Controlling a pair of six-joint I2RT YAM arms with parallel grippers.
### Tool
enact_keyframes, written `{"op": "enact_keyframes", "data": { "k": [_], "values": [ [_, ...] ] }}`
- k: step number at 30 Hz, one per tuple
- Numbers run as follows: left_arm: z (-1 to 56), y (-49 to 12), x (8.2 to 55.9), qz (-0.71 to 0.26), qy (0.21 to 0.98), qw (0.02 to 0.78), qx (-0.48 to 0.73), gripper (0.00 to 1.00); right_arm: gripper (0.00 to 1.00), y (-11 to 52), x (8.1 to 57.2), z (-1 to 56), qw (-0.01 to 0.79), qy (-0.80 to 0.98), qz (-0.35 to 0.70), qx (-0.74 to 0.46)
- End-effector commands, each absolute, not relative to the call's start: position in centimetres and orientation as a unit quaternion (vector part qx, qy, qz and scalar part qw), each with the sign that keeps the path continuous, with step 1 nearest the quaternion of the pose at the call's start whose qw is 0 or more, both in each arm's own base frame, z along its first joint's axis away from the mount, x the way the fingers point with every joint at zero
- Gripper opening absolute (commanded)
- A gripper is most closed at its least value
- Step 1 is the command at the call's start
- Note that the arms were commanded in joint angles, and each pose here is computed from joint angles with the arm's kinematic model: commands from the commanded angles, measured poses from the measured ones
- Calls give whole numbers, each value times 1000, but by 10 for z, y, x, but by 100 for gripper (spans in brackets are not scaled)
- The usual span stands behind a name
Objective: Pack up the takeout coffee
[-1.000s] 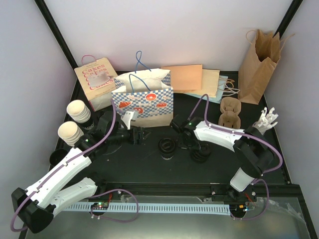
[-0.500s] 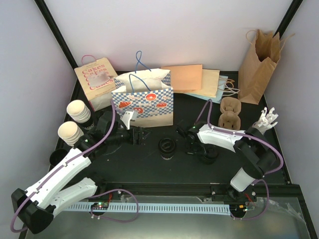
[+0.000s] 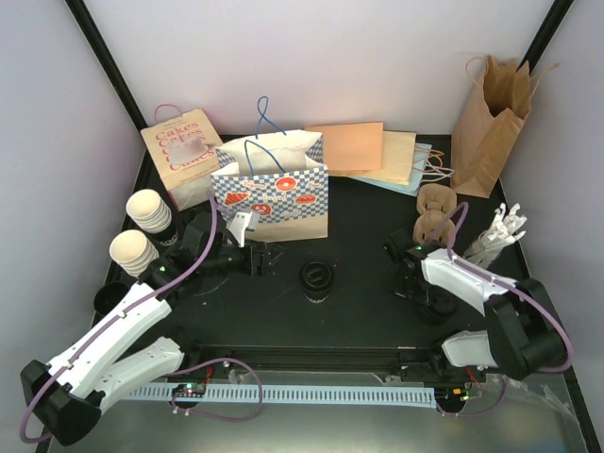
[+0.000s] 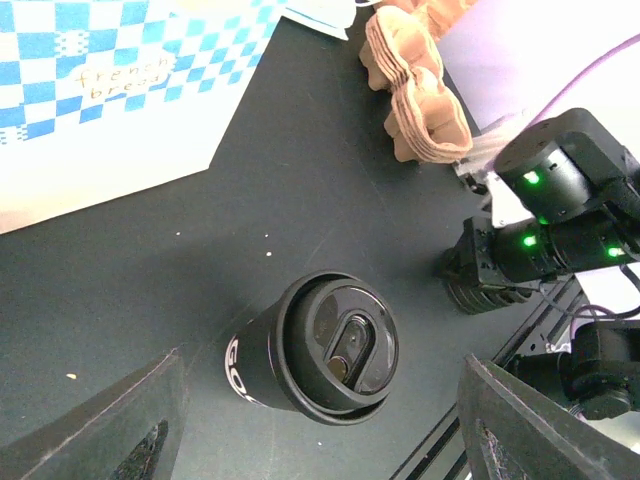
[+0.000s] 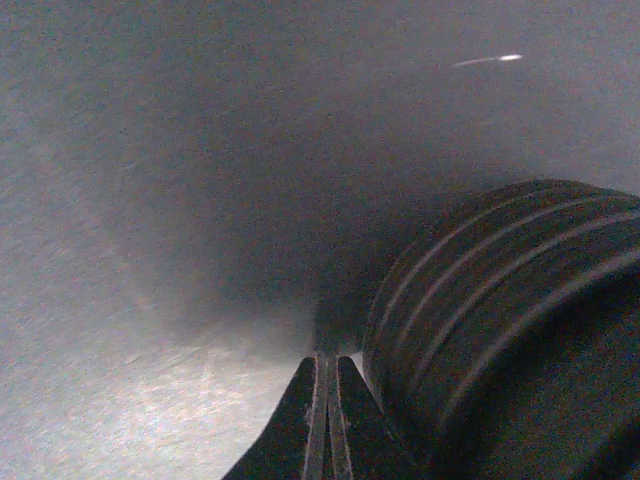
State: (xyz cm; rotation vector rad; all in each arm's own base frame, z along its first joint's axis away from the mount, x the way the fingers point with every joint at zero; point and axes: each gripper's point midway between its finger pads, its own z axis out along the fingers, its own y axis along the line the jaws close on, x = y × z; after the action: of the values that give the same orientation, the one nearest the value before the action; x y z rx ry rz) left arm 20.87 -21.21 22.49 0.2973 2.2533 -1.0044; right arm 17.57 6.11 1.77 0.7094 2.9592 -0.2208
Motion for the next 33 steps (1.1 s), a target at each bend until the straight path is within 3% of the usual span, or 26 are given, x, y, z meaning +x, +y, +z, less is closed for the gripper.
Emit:
{"op": "enact_keyframes", "data": {
  "k": [1, 10, 26, 29, 33],
  "values": [
    [229, -210, 212, -379, 855, 335, 116, 76, 1, 33, 177, 25, 74, 958, -91, 263],
    [228, -211, 210, -374, 854, 335, 135, 78, 2, 41, 206, 55, 119, 968, -64, 213],
    [224, -209, 207, -354, 859, 330, 168, 87, 22, 141, 246, 142, 234, 970, 63, -21],
    [221, -209, 207, -352, 861, 326, 168, 91, 37, 165, 244, 161, 263, 954, 124, -69],
    [216, -211, 206, -354, 864, 317, 169, 93, 70, 187, 234, 187, 288, 930, 192, -127]
  ]
}}
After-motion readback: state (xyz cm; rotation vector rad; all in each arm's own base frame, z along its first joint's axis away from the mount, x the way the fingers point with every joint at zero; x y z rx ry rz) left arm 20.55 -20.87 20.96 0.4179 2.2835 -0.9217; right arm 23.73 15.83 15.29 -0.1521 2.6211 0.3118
